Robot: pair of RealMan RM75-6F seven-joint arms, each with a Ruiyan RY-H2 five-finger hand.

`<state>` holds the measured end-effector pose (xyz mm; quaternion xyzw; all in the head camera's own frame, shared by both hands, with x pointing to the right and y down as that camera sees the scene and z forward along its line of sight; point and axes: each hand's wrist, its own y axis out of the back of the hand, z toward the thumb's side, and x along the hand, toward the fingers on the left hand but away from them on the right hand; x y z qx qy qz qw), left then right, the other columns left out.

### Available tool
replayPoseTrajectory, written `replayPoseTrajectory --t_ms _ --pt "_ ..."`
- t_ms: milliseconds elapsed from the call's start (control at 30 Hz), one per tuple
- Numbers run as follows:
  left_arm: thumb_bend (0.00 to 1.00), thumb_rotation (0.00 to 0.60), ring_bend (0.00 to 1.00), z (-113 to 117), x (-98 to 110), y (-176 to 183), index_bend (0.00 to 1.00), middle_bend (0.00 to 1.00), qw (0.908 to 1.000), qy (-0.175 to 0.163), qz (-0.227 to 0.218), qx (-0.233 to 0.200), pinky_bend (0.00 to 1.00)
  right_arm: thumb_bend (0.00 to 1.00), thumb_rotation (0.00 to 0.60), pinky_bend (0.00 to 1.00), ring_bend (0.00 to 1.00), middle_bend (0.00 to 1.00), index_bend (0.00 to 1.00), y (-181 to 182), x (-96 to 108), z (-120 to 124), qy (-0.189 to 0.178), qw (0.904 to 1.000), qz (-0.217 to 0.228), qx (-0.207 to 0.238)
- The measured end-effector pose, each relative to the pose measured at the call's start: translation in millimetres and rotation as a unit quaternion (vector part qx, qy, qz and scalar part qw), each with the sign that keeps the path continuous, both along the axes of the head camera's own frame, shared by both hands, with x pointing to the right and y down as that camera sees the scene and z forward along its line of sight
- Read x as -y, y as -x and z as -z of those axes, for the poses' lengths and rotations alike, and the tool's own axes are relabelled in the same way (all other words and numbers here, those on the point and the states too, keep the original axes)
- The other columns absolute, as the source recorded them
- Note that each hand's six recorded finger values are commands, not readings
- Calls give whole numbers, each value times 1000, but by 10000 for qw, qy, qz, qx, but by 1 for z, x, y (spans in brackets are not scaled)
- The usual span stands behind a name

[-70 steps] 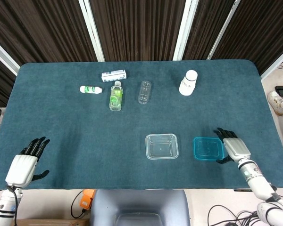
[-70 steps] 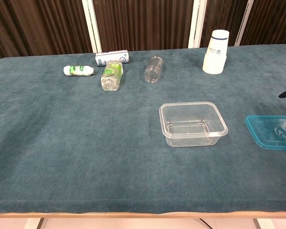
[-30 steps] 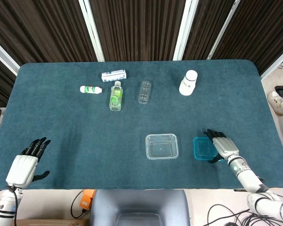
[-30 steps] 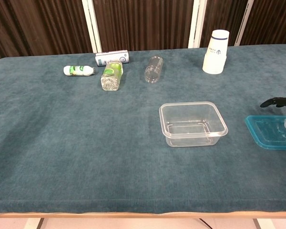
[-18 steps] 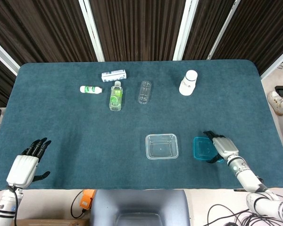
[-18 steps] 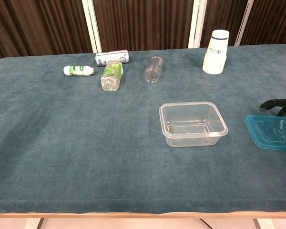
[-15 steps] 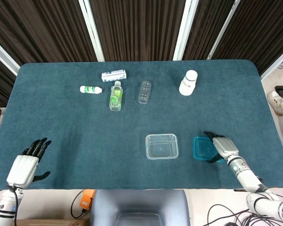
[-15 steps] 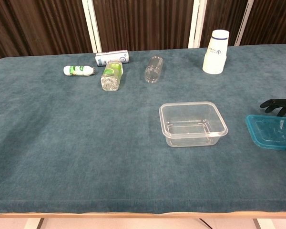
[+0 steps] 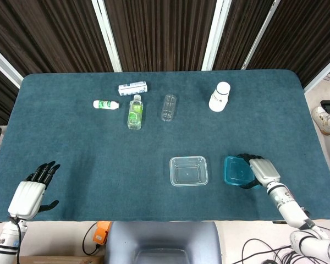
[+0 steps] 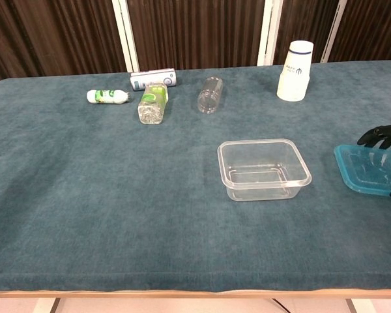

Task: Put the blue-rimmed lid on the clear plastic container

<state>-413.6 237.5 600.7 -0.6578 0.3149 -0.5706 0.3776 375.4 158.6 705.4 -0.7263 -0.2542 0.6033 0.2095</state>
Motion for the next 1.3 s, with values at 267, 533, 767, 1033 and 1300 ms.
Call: replayPoseTrajectory --t_ms 267,533,767,1033,1300 --pt "422 600 99 0 0 -1 109 77 10000 9 -17 3 337 239 600 727 633 504 380 19 5 37 -652 9952 173 706" --pt "422 600 99 0 0 -1 110 76 10000 6 -6 -16 337 238 600 705 605 504 381 54 4 65 -814 9853 495 1421" --pt "422 600 99 0 0 -1 110 77 10000 13 -17 -22 337 239 600 644 557 504 374 85 6 62 -733 9834 795 1457" --pt "423 600 99 0 -1 -2 110 76 10000 26 -41 -18 337 238 600 555 478 480 333 110 12 51 -635 9845 864 1391" --pt "422 600 99 0 -1 -3 110 76 10000 29 -70 -15 337 239 600 497 426 433 287 135 12 43 -524 9830 919 1503"
